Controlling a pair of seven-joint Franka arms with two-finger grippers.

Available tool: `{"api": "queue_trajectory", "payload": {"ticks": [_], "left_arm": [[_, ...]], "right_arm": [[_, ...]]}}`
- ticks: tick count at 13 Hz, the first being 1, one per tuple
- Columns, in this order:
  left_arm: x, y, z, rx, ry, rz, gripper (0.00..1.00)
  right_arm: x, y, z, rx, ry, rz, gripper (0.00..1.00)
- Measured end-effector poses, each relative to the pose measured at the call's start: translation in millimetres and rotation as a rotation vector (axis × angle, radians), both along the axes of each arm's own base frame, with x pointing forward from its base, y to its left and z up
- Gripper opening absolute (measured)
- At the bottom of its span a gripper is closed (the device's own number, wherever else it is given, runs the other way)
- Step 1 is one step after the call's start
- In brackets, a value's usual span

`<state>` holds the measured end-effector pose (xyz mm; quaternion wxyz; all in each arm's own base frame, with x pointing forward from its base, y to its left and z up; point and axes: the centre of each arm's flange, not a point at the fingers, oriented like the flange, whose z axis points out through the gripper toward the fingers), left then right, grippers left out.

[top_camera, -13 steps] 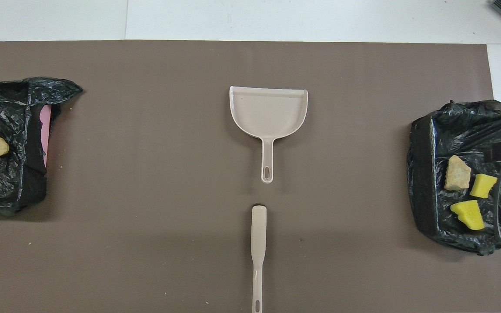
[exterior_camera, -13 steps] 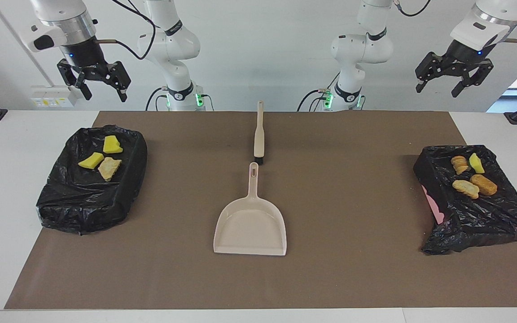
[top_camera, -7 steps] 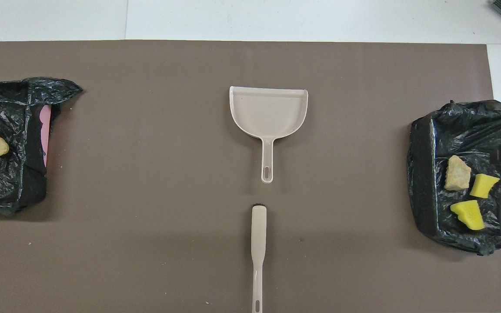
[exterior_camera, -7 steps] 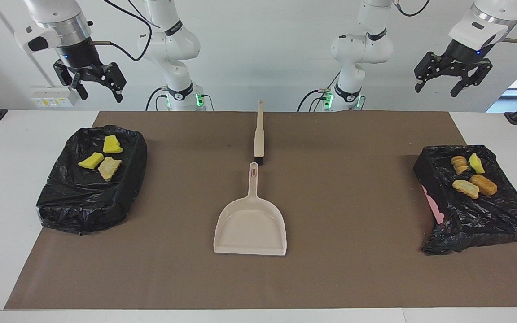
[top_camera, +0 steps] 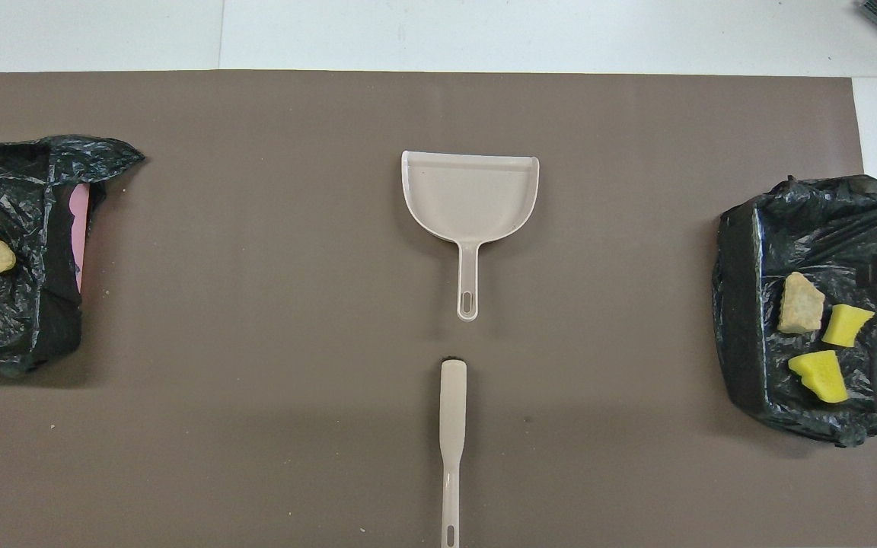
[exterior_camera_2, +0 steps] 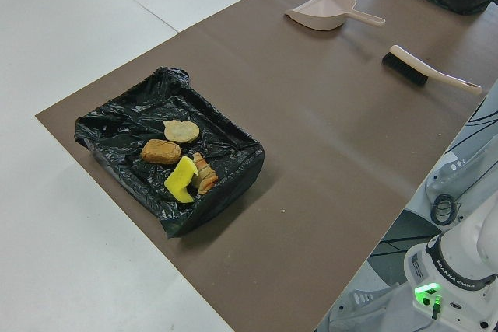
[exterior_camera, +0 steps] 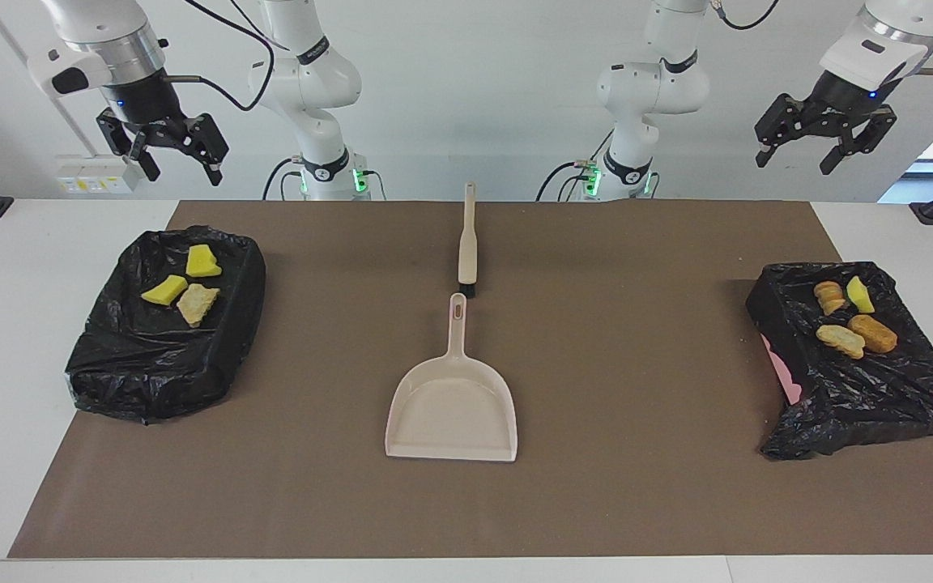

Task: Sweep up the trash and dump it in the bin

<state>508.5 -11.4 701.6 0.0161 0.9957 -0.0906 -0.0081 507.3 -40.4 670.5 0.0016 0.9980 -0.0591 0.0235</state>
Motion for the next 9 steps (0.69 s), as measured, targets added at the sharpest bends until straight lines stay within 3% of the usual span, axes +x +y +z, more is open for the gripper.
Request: {"api": "queue_trajectory", "payload": {"ticks": [9], "left_arm": [[-0.4,-13.0,0.0,0.004,0.0,-0.023,1.0]], "right_arm": [[0.0,0.4,-0.2,0.0,0.0,0.001,1.0]]}}
